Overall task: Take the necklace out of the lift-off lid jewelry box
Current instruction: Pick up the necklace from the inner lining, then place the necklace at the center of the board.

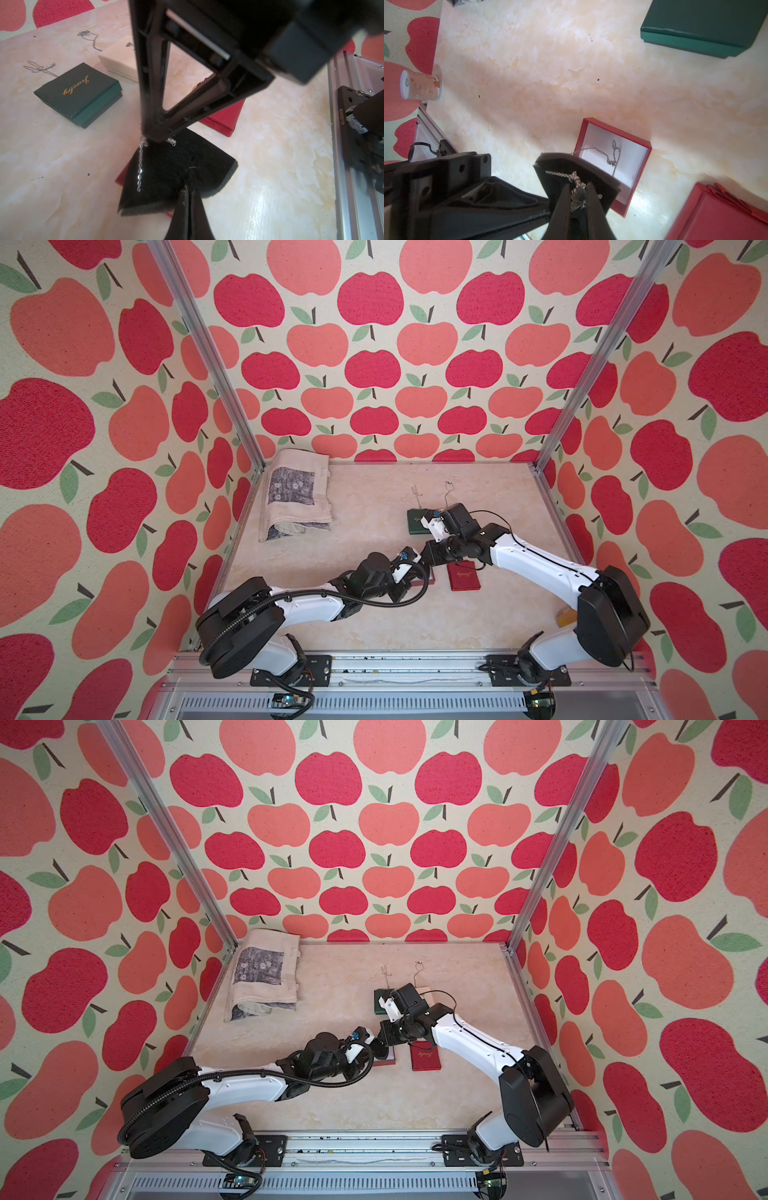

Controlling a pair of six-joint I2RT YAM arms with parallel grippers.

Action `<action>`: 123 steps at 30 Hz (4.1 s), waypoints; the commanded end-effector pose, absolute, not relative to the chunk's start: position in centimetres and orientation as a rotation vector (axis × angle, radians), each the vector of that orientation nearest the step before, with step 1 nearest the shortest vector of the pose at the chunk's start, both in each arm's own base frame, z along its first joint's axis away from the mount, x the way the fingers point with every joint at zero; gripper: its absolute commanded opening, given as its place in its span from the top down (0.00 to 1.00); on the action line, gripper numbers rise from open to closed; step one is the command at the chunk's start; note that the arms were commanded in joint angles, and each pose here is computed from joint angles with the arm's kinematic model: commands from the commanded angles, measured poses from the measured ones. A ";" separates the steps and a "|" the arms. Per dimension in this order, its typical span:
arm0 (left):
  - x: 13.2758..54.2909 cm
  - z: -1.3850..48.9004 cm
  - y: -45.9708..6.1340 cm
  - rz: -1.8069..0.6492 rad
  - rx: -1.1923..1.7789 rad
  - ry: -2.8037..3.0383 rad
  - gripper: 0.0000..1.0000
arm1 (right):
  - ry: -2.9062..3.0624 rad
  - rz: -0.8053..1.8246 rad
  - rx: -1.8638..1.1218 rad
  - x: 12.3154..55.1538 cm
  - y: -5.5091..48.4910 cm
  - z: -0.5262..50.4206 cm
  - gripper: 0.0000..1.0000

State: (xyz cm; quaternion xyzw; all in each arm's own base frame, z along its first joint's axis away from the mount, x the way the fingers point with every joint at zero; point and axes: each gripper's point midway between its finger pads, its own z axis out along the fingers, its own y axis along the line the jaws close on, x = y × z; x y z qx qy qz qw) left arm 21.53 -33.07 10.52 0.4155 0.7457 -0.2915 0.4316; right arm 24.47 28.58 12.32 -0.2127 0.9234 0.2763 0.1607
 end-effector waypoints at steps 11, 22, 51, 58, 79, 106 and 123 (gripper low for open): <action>18.5 13.0 -33.8 -0.853 1.146 1.717 1.00 | 2.470 0.801 -0.567 27.4 29.2 16.9 0.86; 16.0 16.0 -33.0 -0.950 1.163 1.591 1.00 | 2.430 0.765 -0.570 29.3 29.8 18.0 0.86; 13.6 20.0 -28.6 -0.941 1.066 1.441 1.00 | 2.377 0.774 -0.610 34.5 33.0 19.7 0.86; 17.5 19.2 -26.0 -0.732 0.863 1.572 1.00 | 2.366 0.780 -0.635 35.8 34.0 19.9 0.86; 22.7 16.4 -16.9 -0.395 0.382 1.860 1.00 | 2.349 0.793 -0.679 42.3 38.4 18.6 0.86; 21.2 16.3 -15.9 -0.460 0.366 1.880 1.00 | 2.348 0.736 -0.536 51.7 41.2 13.7 0.85; 21.1 15.8 -17.5 -0.520 0.407 1.910 1.00 | 2.296 0.893 -0.251 57.3 41.9 9.6 0.82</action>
